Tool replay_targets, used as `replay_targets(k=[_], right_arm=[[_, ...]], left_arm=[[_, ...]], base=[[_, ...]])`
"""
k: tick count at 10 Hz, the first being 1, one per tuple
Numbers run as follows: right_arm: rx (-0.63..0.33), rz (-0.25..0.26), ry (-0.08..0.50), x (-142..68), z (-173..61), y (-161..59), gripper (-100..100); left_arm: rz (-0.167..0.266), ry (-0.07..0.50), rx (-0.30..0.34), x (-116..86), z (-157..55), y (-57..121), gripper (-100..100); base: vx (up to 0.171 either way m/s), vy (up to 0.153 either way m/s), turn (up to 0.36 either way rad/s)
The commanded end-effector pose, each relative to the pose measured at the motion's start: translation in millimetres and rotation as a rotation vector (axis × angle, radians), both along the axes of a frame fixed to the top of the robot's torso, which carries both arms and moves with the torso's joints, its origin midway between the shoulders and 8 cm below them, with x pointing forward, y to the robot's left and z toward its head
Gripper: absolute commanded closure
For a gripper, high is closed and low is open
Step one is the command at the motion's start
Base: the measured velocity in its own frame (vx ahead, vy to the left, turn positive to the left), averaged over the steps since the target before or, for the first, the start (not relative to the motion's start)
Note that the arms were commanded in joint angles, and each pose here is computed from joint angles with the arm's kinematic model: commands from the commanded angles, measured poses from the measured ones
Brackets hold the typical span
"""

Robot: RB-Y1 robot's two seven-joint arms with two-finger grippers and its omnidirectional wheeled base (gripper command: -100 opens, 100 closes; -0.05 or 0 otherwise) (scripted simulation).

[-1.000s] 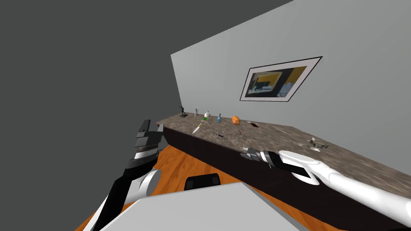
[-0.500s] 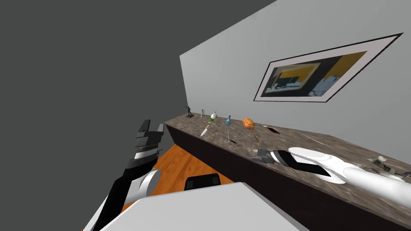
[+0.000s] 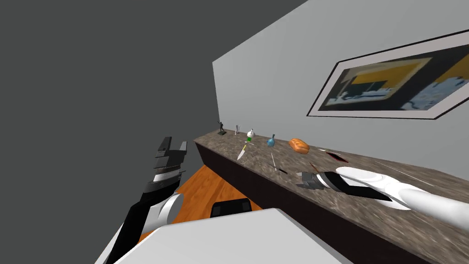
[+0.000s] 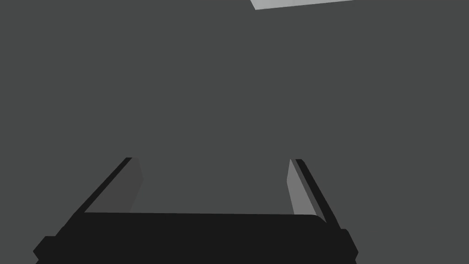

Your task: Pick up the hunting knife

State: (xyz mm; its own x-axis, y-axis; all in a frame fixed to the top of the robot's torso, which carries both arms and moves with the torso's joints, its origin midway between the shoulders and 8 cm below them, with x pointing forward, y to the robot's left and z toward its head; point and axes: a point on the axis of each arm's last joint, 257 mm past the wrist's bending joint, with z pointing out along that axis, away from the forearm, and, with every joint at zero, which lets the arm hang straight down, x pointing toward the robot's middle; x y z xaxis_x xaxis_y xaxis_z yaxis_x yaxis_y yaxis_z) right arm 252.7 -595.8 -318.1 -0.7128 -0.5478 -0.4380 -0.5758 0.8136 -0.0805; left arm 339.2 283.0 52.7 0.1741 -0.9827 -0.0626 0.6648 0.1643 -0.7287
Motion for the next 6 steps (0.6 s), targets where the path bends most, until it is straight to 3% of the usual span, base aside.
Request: replay_targets(k=[1,6], right_arm=[[-0.018,0.003,0.017,-5.4,5.1,-3.9,-100],[-0.094,0.003,0.107,-34.9,7.5,-37.5,-100]], left_arm=[[0.0,0.0,0.0,0.0,0.0,0.0,0],[0.0,0.0,0.0,0.0,0.0,0.0,0]], base=[[0.131,0.159,0.017],[0.143,0.149,0.098]])
